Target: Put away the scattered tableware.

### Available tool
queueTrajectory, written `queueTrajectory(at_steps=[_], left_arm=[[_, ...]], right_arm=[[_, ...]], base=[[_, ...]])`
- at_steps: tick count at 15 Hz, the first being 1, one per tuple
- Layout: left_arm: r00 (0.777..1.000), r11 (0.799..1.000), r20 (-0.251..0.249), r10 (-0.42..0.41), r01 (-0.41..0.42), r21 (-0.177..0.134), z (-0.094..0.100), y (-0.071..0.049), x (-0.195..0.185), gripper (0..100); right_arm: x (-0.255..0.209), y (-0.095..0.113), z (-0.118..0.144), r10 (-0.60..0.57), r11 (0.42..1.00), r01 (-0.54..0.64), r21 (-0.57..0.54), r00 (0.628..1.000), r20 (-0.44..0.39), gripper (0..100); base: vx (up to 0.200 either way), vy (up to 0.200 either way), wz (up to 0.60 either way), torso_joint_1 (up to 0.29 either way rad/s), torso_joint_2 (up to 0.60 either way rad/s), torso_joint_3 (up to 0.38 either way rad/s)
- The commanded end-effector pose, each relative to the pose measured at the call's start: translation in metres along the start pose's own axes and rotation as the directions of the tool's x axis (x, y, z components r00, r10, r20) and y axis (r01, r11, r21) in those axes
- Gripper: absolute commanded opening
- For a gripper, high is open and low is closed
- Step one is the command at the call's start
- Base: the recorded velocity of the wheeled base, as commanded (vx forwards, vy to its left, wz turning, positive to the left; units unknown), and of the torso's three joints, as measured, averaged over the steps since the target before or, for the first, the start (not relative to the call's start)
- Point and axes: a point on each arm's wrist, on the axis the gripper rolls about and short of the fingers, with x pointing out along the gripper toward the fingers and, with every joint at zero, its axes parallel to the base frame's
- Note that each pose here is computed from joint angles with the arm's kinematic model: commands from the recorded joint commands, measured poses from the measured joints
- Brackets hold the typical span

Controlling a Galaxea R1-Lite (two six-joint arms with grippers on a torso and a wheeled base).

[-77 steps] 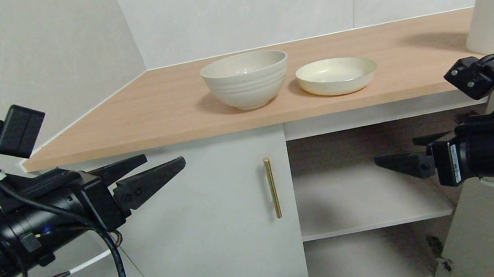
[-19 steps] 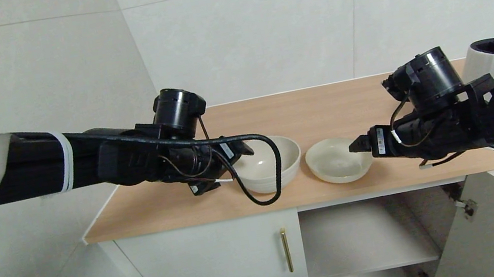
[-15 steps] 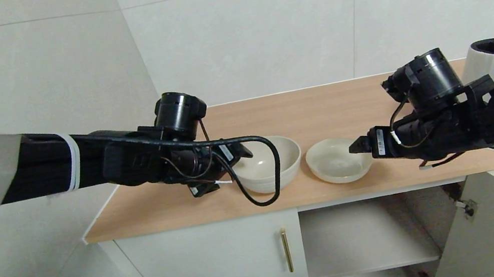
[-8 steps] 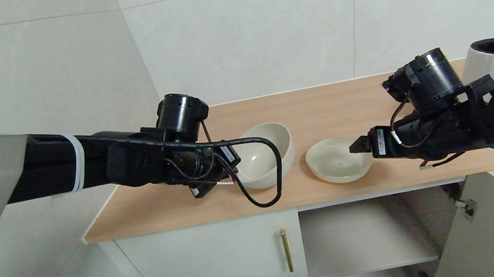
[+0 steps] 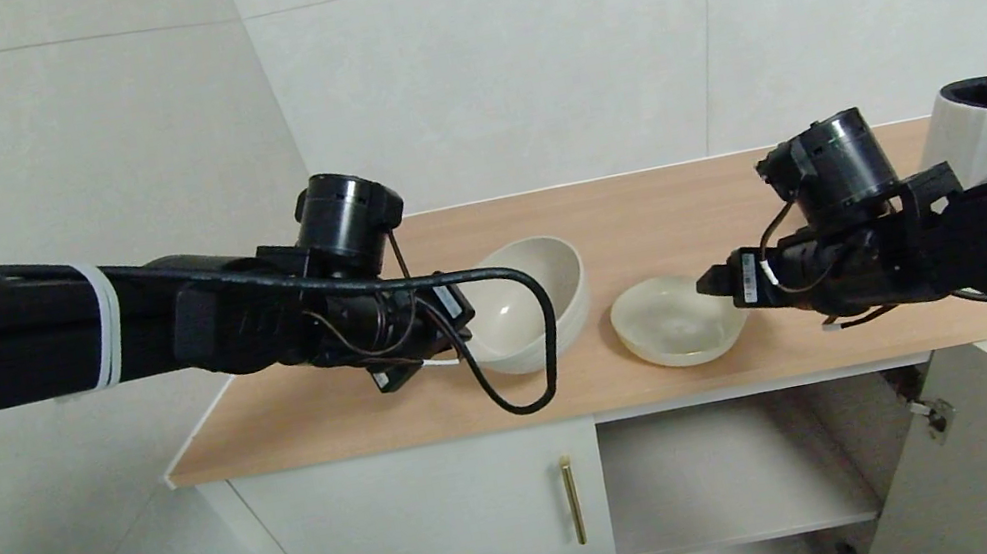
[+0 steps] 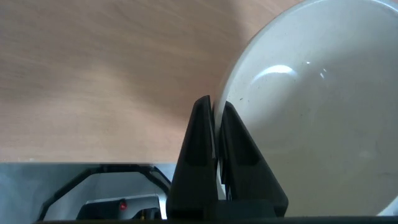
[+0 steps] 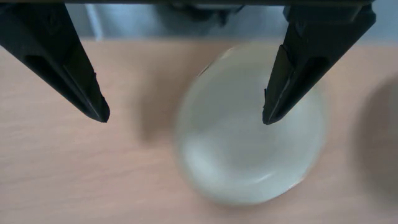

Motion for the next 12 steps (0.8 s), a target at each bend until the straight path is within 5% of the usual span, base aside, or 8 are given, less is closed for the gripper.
queueTrajectory(at_steps=[1, 10, 11, 12], left_arm=[[1.000, 1.000, 0.007, -0.010, 0.010, 0.001, 0.001, -0.002, -0.006, 0], [1.000, 1.000, 0.013, -0.015, 0.015, 0.003, 0.001, -0.003, -0.010, 0], [1.000, 1.000, 0.011, -0.014, 0.014, 0.003, 0.001, -0.002, -0.010, 0], [1.000, 1.000, 0.011, -0.014, 0.014, 0.007, 0.001, -0.002, -0.010, 0]], right_arm=[[0.026, 0.001, -0.013, -0.081, 0.996, 0.081, -0.031, 0.997, -0.012, 100], [0.049, 0.003, -0.022, -0.104, 0.994, 0.104, -0.035, 0.995, 0.011, 100], [0.049, 0.003, -0.023, -0.104, 0.994, 0.104, -0.035, 0.995, 0.011, 0], [0.047, 0.003, -0.022, -0.100, 0.995, 0.100, -0.030, 0.995, 0.015, 0]], base=[[0.000, 0.000, 0.00, 0.000, 0.00, 0.000], [0.000, 0.000, 0.00, 0.000, 0.00, 0.000], [0.000, 0.000, 0.00, 0.000, 0.00, 0.000], [0.000, 0.000, 0.00, 0.000, 0.00, 0.000]])
